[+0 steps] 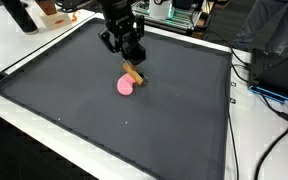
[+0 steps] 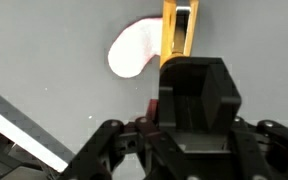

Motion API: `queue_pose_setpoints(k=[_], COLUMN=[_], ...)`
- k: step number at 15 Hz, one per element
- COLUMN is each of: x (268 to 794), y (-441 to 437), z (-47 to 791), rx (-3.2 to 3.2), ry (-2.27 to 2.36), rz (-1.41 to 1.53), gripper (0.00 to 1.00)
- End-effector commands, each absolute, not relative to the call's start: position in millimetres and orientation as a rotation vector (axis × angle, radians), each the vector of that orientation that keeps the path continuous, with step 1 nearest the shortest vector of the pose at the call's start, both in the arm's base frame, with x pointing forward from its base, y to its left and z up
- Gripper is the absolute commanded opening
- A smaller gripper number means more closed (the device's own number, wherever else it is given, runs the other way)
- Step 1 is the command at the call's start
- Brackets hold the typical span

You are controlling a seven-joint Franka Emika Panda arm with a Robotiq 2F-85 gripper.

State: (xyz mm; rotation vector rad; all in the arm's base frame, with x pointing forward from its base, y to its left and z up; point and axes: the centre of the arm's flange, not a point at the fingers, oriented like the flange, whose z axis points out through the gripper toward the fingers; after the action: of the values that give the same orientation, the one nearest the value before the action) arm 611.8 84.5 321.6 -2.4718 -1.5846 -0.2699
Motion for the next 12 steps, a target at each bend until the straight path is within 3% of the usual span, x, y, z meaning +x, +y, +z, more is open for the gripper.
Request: queue_pose_setpoints(k=[1,12], x=[620.4,623.0], y=[74.8,69.6], z=[297.6,291.5], rx=[-2.455,-2.481], ry=[-1.598,-1.667], rz=[-0.34,-0.411], gripper=[0.24,0.24])
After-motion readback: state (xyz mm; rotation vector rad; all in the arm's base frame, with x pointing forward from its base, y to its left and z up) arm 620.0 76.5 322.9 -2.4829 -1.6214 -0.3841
